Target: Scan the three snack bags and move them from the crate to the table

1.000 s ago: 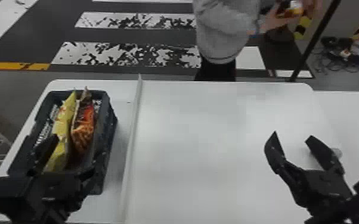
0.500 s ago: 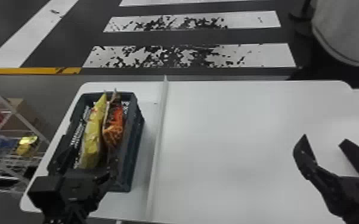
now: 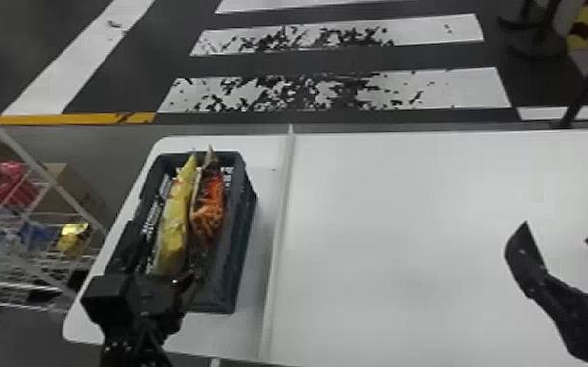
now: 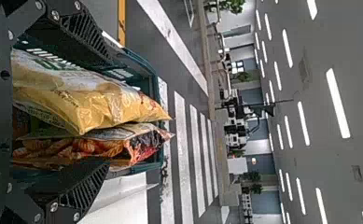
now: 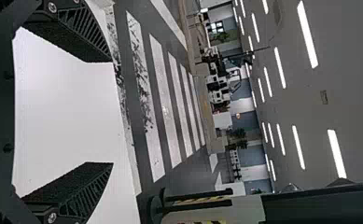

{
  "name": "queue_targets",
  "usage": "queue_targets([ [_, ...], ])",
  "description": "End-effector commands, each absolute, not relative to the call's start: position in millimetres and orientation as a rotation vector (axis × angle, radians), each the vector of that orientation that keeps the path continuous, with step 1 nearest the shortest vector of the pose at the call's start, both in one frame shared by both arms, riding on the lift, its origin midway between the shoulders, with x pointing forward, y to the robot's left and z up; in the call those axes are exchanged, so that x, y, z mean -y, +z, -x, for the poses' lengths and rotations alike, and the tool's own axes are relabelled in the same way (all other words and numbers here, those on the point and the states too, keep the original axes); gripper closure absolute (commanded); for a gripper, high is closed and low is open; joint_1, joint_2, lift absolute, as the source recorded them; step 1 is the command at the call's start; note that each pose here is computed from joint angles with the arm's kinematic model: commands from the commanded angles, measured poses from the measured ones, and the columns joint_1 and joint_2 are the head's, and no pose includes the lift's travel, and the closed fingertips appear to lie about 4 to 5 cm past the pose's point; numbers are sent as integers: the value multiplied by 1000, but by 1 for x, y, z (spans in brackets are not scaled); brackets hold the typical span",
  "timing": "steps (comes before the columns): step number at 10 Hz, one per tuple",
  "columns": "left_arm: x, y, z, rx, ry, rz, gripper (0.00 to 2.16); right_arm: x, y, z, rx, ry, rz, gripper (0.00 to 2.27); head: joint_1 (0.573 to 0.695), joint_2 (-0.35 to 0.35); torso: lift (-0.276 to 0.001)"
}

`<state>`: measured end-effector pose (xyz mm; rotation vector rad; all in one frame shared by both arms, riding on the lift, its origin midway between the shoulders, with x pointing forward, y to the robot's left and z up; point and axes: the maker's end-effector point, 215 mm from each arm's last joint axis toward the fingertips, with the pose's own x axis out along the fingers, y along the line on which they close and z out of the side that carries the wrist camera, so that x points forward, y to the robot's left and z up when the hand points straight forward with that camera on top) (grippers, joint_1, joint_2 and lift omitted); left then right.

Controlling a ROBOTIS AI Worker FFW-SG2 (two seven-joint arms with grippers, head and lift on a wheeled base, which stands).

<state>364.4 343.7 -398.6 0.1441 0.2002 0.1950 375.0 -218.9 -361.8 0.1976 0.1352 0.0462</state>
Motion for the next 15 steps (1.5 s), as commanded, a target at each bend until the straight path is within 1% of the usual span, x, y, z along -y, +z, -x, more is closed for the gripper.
queue_targets([
  [1, -349, -403, -366, -210, 199, -145, 269, 219, -362, -376, -134, 45, -199, 90, 695, 191, -62],
  [2, -350, -405, -366, -214, 196, -146, 525, 219, -361, -377, -132, 45, -198, 90, 695, 194, -62],
  [3, -354, -404, -366, -214, 202, -137, 1096, 219, -362, -379, -130, 45, -197, 90, 695, 198, -62],
  [4, -355, -400, -368, -204, 208, -126, 1858, 218, -362, -380, -131, 48, -198, 90, 695, 201, -62],
  [5, -355, -393, -369, -192, 216, -121, 2142, 218, -363, -381, -133, 47, -199, 90, 695, 206, -62],
  [8, -345, -356, -373, -123, 208, -114, 2142, 221, -364, -381, -132, 39, -203, 90, 695, 198, -62],
  [9, -343, -330, -372, -58, 226, -107, 2142, 222, -363, -382, -128, 35, -203, 90, 695, 192, -62],
  [10, -338, -292, -368, 34, 226, -99, 2142, 223, -363, -382, -127, 31, -206, 90, 695, 190, -62],
  [11, -333, -264, -368, 87, 226, -92, 2142, 224, -364, -381, -128, 28, -206, 90, 695, 187, -62],
  [13, -315, -223, -368, 154, 194, -50, 2142, 223, -363, -382, -126, 25, -206, 90, 695, 165, -62],
  [15, -286, -197, -367, 187, 142, 6, 2142, 225, -362, -382, -123, 20, -207, 90, 695, 132, -62],
])
